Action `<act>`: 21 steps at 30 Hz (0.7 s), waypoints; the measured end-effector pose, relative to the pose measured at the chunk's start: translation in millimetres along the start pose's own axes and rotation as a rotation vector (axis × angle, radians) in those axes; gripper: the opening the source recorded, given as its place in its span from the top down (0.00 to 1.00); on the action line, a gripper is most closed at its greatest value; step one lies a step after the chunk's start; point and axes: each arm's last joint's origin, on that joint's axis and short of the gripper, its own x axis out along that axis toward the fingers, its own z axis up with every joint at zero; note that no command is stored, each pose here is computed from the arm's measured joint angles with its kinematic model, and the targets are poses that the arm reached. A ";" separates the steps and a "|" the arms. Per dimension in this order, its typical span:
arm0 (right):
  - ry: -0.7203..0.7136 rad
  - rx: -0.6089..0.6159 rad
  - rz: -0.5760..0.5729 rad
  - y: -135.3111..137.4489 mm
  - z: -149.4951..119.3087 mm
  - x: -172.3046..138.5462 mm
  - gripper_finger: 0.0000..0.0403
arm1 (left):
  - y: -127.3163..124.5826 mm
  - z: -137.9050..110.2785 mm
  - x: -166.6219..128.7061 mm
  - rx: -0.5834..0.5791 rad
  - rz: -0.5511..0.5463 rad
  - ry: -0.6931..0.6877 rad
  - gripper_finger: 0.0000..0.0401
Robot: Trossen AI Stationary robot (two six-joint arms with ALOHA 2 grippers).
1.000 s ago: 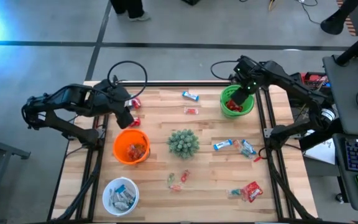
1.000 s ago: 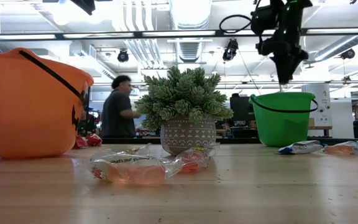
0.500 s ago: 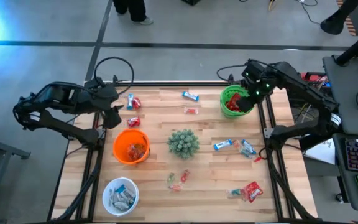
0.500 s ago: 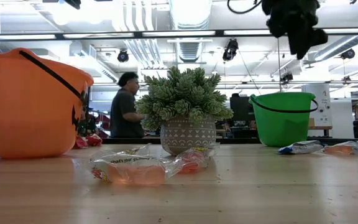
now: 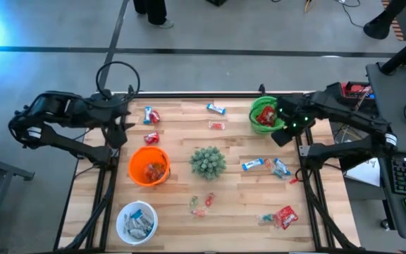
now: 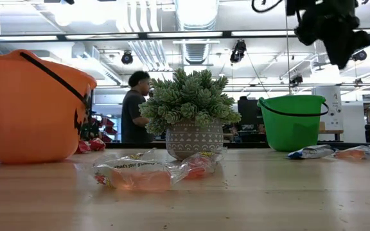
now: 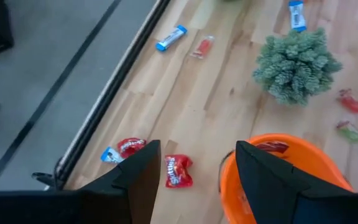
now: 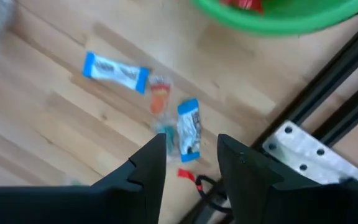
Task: Sort candy
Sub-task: Put the blue gummy into the orange bucket
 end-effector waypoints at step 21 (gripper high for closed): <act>0.192 -0.006 0.015 19.4 -25.6 93.9 0.49 | 6.9 -8.0 -10.7 0.005 -0.022 -0.035 0.53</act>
